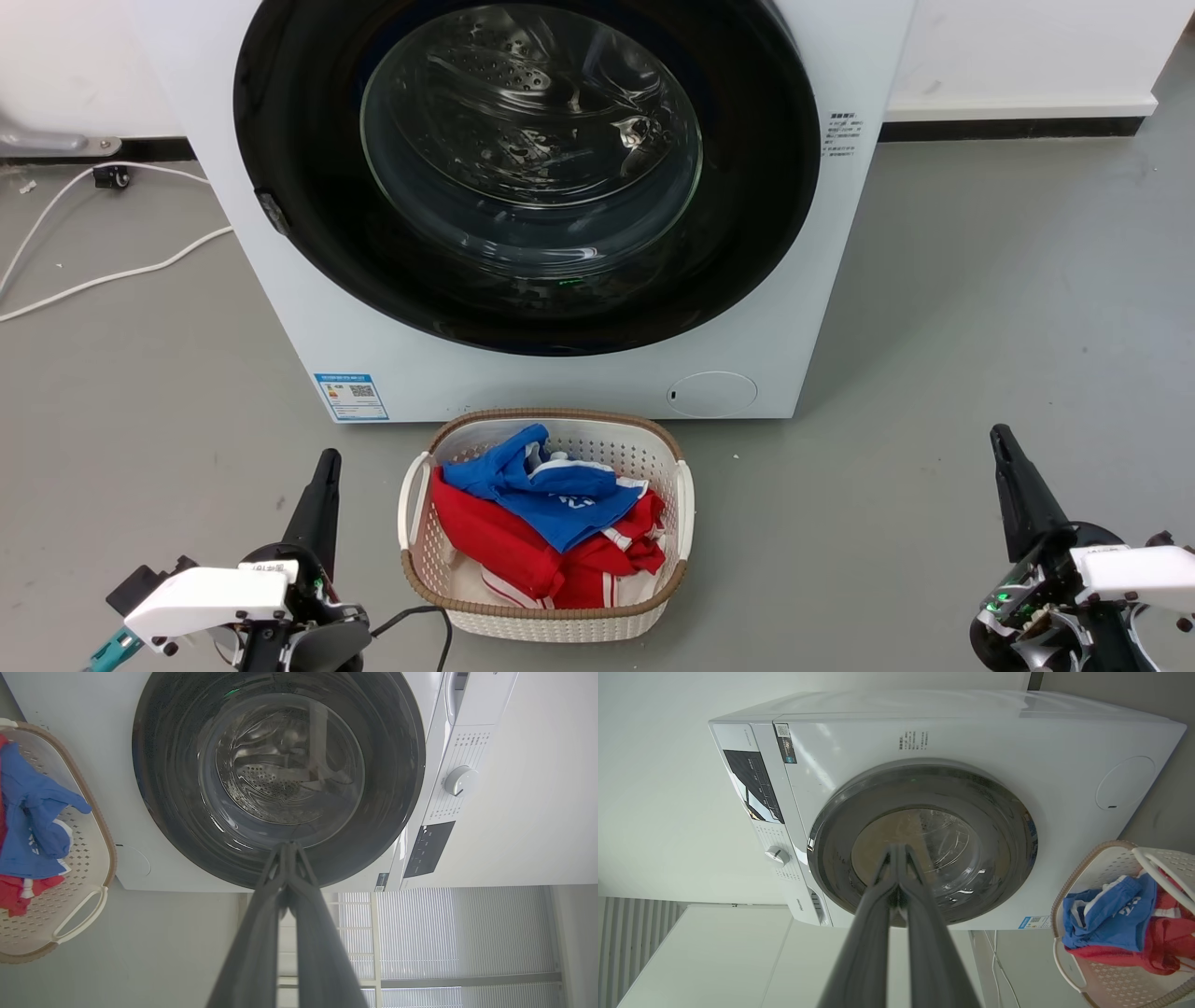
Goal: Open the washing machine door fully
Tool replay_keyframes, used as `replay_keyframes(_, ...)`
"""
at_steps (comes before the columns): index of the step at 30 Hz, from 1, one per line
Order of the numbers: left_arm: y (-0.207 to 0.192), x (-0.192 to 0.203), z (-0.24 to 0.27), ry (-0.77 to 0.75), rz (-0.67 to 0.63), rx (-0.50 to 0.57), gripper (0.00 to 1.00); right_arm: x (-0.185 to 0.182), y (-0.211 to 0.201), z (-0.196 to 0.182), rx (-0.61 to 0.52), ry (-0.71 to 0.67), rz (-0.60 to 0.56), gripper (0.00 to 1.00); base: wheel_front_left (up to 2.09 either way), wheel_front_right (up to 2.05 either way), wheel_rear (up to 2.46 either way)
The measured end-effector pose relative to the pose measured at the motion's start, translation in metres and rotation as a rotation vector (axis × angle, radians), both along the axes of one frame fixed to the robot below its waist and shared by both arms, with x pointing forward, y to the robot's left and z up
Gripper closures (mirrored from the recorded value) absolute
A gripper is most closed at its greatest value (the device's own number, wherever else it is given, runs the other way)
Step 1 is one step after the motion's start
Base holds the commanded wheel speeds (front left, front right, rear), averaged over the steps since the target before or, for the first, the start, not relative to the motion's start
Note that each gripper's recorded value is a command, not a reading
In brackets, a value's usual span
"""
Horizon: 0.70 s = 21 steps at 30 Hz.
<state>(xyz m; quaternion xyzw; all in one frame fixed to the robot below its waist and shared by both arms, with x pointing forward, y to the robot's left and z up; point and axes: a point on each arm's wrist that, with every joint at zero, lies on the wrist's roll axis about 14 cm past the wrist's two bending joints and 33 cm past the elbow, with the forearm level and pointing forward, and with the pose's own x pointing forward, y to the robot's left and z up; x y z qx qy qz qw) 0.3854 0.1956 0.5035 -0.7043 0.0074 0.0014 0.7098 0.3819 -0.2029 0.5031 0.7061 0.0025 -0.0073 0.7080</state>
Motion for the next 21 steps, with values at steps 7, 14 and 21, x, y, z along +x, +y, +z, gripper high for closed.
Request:
replay_keyframes(7, 0.0025, 0.0014, 0.0005, -0.001, 0.004, -0.003, 1.0, 0.0029, 0.0012, 0.0003, 0.002, -0.001, 0.002, 1.0, 0.0, 0.0, 0.0)
replay_keyframes(14, 0.0051, 0.0024, 0.0009, -0.002, 0.012, -0.006, 1.0, 0.0054, 0.0026, 0.0006, 0.002, -0.001, 0.005, 1.0, 0.0, 0.0, 0.0)
replay_keyframes(21, 0.005, 0.0024, 0.0009, -0.002, 0.011, -0.008, 1.0, 0.0054, 0.0025, 0.0007, 0.002, -0.001, 0.005, 1.0, 0.0, 0.0, 0.0)
